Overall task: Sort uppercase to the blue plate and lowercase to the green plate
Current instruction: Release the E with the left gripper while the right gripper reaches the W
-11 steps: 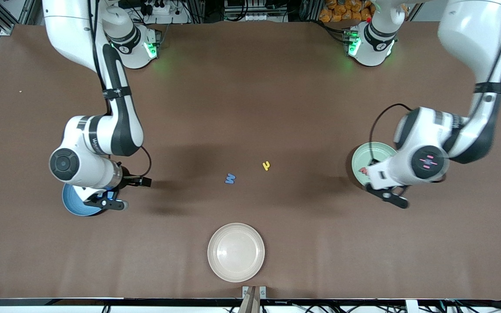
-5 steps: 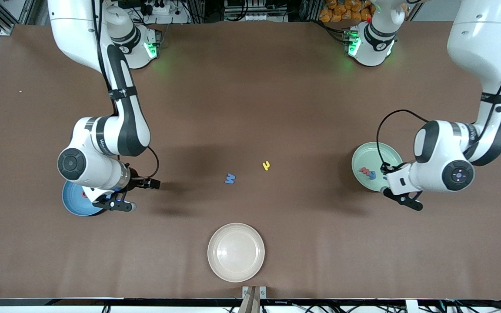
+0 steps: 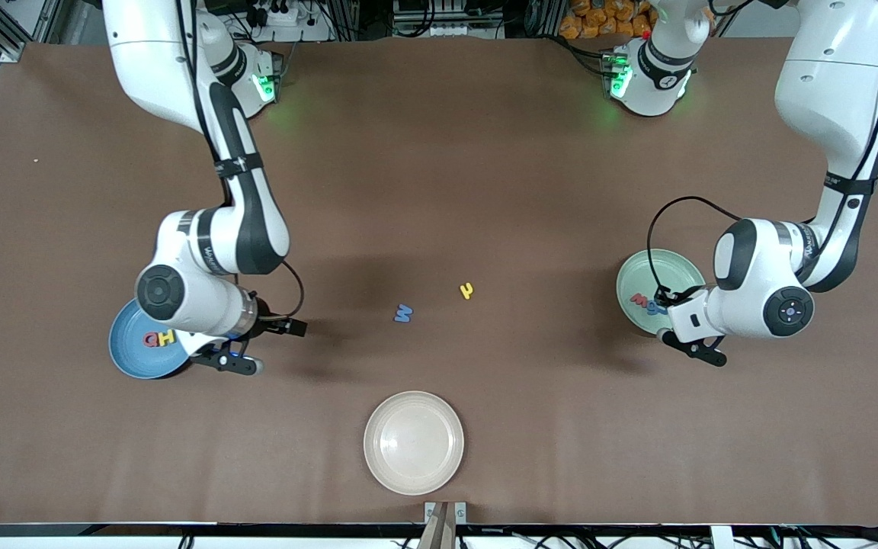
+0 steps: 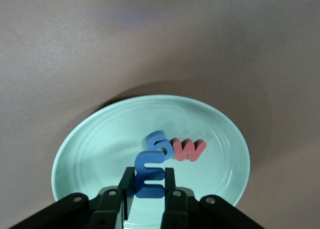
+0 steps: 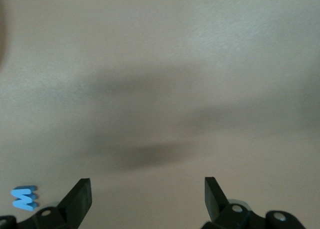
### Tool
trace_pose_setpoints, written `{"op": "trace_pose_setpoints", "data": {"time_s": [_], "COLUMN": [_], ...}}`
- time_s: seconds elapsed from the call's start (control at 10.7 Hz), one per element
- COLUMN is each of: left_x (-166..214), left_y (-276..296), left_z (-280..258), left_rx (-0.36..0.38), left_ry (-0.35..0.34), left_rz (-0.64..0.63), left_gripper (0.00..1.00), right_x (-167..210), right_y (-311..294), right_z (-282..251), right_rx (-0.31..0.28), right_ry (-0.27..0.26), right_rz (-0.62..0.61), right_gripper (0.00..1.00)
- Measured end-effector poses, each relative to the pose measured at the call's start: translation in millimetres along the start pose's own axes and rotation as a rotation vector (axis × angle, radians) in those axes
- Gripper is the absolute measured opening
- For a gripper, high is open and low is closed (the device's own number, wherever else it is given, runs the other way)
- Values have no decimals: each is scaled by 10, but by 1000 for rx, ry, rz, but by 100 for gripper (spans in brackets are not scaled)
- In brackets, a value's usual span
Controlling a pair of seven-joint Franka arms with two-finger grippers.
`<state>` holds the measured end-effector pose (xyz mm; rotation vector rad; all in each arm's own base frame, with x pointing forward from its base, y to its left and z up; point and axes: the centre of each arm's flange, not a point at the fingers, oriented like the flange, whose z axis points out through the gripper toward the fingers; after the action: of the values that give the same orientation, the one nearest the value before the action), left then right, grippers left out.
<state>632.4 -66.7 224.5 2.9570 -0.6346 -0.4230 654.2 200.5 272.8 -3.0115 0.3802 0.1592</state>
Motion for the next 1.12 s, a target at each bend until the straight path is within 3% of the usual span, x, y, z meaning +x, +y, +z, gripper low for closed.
{"op": "trace_pose_setpoints", "data": {"time_s": [0.19, 0.37, 0.47, 0.84, 0.93, 1.12], "left_x": [-4, 1, 6, -8, -26, -56], "left_y": [-35, -44, -45, -129, -156, -192], "left_z": [-21, -116, -202, -817, -948, -1173], "left_rx": [3, 10, 16, 56, 62, 74], "left_ry": [6, 22, 36, 116, 124, 131], "left_rz": [-6, -8, -8, -24, -30, -40], "left_gripper": [32, 56, 63, 73, 81, 84], "right_x": [-58, -119, -140, -253, -262, -323], "right_y": [-217, -428, -560, -1139, -1201, -1323], "right_z": [127, 277, 322, 625, 698, 819], "right_rx": [20, 30, 31, 21, 20, 18], "right_ry": [31, 40, 46, 83, 93, 103], "right_rz": [32, 63, 71, 91, 85, 91], "right_gripper": [100, 100, 100, 100, 100, 100]}}
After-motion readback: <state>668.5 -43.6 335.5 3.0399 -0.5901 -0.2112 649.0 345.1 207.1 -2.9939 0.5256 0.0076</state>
